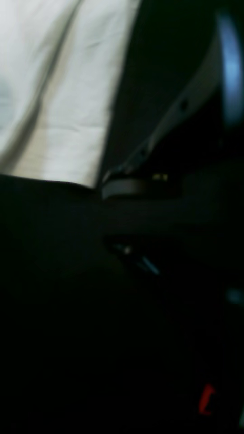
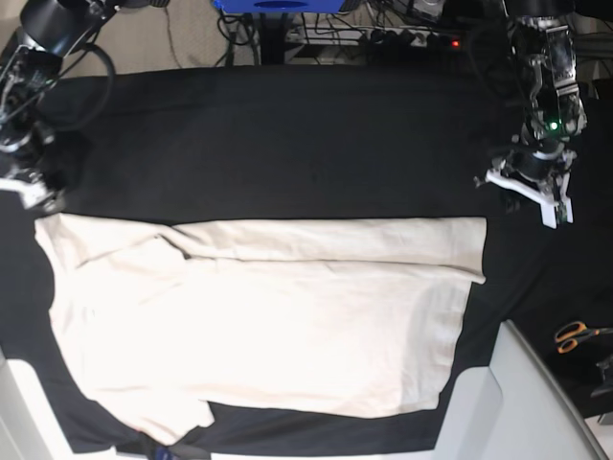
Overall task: Fold the T-shirt properly
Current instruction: 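Release the shirt, raise both grippers, and regrasp the folded edge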
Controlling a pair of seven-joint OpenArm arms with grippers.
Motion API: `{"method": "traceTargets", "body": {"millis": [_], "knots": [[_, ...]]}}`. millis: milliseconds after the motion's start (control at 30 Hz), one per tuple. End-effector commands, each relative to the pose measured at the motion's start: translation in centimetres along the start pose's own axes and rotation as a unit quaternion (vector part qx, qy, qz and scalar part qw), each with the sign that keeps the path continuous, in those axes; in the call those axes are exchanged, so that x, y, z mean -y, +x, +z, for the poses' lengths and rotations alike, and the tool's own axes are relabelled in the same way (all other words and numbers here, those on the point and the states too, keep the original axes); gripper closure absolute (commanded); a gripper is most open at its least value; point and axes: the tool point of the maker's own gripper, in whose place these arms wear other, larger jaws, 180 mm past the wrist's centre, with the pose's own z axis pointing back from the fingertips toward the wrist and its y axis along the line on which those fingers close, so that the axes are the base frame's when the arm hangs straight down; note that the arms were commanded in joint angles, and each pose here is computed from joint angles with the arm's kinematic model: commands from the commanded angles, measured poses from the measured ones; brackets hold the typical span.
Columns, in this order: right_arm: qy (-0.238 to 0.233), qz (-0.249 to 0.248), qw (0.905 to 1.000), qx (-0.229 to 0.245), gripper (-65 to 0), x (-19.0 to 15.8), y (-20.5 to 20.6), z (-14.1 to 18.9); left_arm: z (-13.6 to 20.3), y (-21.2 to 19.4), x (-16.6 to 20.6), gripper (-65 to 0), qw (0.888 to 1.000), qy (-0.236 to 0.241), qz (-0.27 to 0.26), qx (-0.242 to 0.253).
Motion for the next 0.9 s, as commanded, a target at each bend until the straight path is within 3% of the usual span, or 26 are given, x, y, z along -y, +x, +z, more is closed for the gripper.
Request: {"method": "traceTargets", "body": {"millis": [0,167,433,633,733,833,867], "knots": [[0.020,-0.005,0.9995,0.025,-39.6,-1.1,2.0,-0.3,0.2,1.0,0.3,-10.9,1.000,-0.008,-0.003,0.019],[0.035,-0.042,0.9985,-0.006,-39.6,-0.3,1.5,-2.9,0.8,-1.0,0.7,-9.9,1.000,-0.012,0.001,0.000],[0.038,-0.072,0.9967,0.000,-38.6,0.4,3.1,-5.5,0.9,-2.3,1.1,-10.0,1.000,-0.013,0.011,-0.012],[0.049,-0.076,0.9959,0.001,-21.2,-0.8,3.8,-6.0,0.9,-2.7,1.5,-10.7,1.000,-0.017,0.016,-0.015],[0.051,-0.076,0.9958,0.002,-16.5,-1.1,4.0,-6.1,0.7,-3.1,1.5,-22.4,0.999,-0.016,0.019,-0.022],[0.051,-0.076,0.9958,0.001,-1.7,-1.1,3.9,-6.1,0.0,-4.5,1.1,-39.7,0.999,-0.010,0.027,-0.042],[0.051,-0.076,0.9958,0.001,0.0,-1.1,3.9,-6.1,-0.3,-4.7,1.1,-44.1,0.998,-0.009,0.030,-0.045]]}}
